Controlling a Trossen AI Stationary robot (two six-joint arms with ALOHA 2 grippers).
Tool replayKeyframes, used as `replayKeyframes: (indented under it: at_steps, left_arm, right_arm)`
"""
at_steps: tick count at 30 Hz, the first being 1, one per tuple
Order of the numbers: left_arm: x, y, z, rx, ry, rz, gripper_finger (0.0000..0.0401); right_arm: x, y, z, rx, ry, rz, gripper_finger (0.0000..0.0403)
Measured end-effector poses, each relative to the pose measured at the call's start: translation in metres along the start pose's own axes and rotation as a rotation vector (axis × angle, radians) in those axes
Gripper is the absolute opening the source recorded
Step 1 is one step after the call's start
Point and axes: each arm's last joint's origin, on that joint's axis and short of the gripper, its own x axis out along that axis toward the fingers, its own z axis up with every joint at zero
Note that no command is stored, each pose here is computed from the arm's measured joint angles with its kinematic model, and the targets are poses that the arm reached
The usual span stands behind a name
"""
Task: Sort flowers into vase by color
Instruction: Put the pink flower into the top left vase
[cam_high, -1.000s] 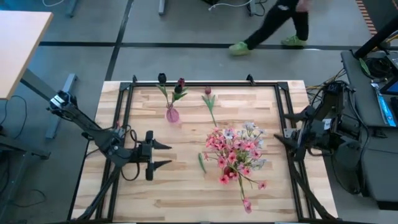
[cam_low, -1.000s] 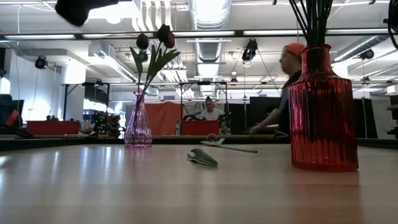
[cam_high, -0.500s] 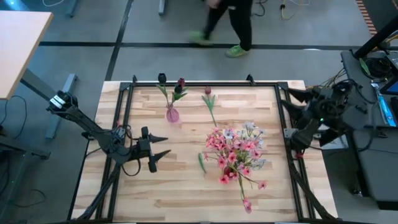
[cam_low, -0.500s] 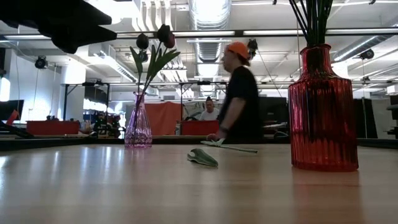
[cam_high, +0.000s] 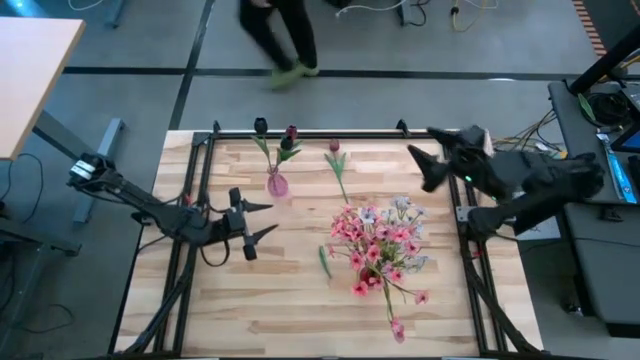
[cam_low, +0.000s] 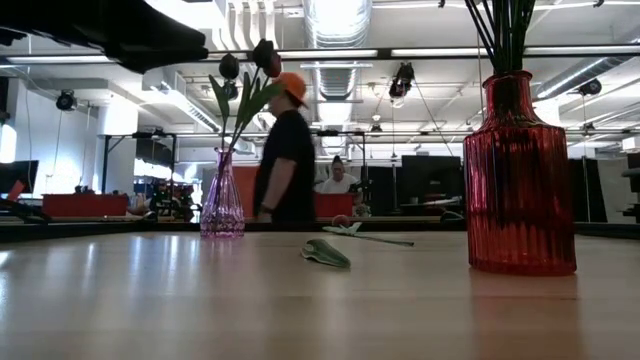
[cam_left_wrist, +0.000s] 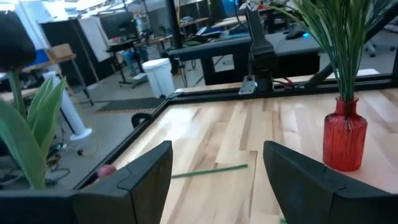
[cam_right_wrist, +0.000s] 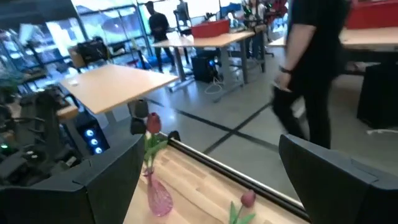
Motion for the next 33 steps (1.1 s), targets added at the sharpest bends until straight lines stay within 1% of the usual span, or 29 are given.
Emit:
replayKeyframes:
  at_steps: [5, 7, 10, 12, 14, 16, 18, 21, 23, 25, 29, 33]
  left_arm:
    - [0.006, 0.011, 0.003, 0.066, -0.017, -0.021, 0.0236]
    - [0.007, 0.015, 0.004, 0.096, -0.028, -0.032, 0.0236]
    - [0.005, 0.018, 0.008, 0.150, -0.055, -0.055, 0.0236]
    - [0.002, 0.020, 0.010, 0.181, -0.071, -0.051, 0.0236]
    - [-0.001, 0.024, 0.014, 0.174, -0.094, -0.043, 0.0236]
    - [-0.005, 0.028, 0.018, 0.116, -0.118, -0.039, 0.0236]
    - [-0.008, 0.031, 0.021, 0.013, -0.136, -0.041, 0.0236]
    - [-0.012, 0.033, 0.024, -0.147, -0.156, -0.055, 0.0236]
    - [-0.013, 0.035, 0.026, -0.220, -0.165, -0.059, 0.0236]
    - [-0.015, 0.037, 0.029, -0.270, -0.189, -0.060, 0.0236]
    - [-0.022, 0.043, 0.037, -0.326, -0.262, -0.052, 0.0236]
    - [-0.031, 0.052, 0.043, -0.363, -0.308, -0.048, 0.0236]
  right_arm:
    - [0.045, -0.005, 0.010, -0.002, 0.075, -0.011, 0.0363]
    - [0.061, -0.013, 0.016, -0.010, 0.118, -0.052, 0.0363]
    - [0.086, -0.035, 0.025, 0.010, 0.201, -0.174, 0.0363]
    - [0.101, -0.051, 0.028, 0.053, 0.282, -0.219, 0.0363]
    - [0.120, -0.067, 0.023, 0.116, 0.404, -0.239, 0.0363]
    - [0.138, -0.079, 0.012, 0.169, 0.544, -0.227, 0.0363]
    - [0.154, -0.090, -0.003, 0.191, 0.687, -0.234, 0.0363]
    - [0.171, -0.106, -0.020, 0.186, 0.828, -0.289, 0.0363]
    - [0.185, -0.115, -0.033, 0.176, 0.914, -0.303, 0.0363]
    - [0.200, -0.123, -0.049, 0.162, 0.989, -0.300, 0.0363]
    - [0.230, -0.133, -0.076, 0.128, 1.094, -0.262, 0.0363]
    - [0.264, -0.138, -0.106, 0.072, 1.137, -0.184, 0.0363]
